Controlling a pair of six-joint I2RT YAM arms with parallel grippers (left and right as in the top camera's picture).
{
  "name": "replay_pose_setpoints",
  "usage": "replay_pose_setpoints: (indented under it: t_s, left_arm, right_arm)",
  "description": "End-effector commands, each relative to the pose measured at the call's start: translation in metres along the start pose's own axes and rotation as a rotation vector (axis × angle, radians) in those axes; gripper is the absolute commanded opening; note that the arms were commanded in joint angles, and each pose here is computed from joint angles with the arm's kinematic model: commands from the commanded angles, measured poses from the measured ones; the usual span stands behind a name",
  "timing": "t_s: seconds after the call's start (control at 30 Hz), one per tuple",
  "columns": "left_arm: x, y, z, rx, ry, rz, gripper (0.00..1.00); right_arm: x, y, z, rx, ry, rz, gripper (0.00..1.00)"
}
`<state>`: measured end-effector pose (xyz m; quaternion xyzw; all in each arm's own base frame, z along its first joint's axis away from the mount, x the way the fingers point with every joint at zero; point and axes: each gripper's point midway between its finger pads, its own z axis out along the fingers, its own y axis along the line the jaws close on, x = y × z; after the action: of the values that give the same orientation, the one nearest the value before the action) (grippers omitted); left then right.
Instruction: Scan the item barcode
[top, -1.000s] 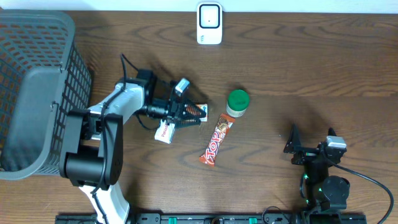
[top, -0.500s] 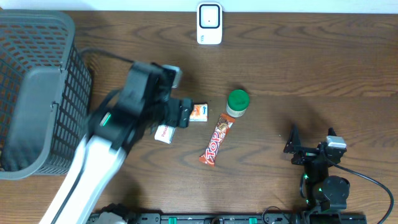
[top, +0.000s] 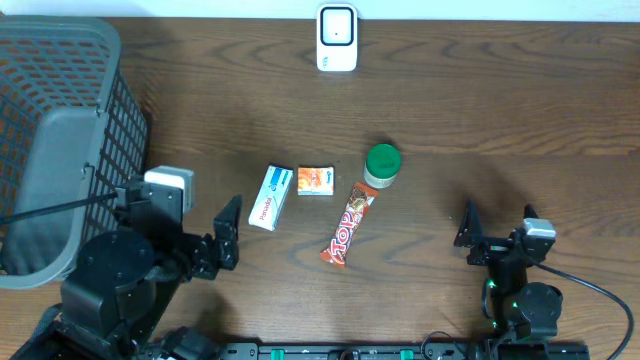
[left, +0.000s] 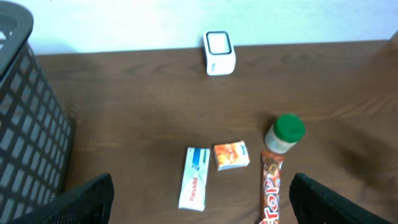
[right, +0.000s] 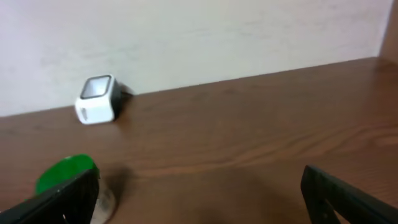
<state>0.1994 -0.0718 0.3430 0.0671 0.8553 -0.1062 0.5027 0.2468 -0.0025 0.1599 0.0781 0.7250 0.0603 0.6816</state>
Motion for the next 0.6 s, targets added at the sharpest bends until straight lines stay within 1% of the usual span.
replay_pose_setpoints:
  t_s: [0.0, 0.1, 0.2, 0.33, 0.47, 0.57]
  left_arm:
    - [0.004, 0.004, 0.005, -0.028, 0.023, -0.009, 0.90]
    - [0.005, 0.003, 0.011, -0.031, 0.037, -0.006, 0.91]
    - [0.005, 0.002, 0.016, -0.035, 0.050, -0.003, 0.91]
    - [0.008, 0.001, 0.024, -0.041, 0.080, 0.003, 0.91]
    - [0.011, 0.000, 0.033, -0.049, 0.110, 0.009, 0.91]
    - [0.013, -0.001, 0.038, -0.053, 0.127, 0.012, 0.91]
  right_arm:
    - [-0.001, 0.020, -0.002, -0.114, 0.014, 0.139, 0.99]
    - [-0.002, 0.057, -0.011, -0.321, 0.063, 0.138, 0.99]
    - [-0.012, 0.077, -0.019, -0.431, 0.092, 0.124, 0.99]
    - [-0.025, 0.084, -0.018, -0.435, 0.193, 0.081, 0.99]
    - [-0.041, 0.088, -0.006, -0.414, 0.380, -0.053, 0.99]
    - [-0.056, 0.091, 0.007, -0.425, 0.565, -0.163, 0.99]
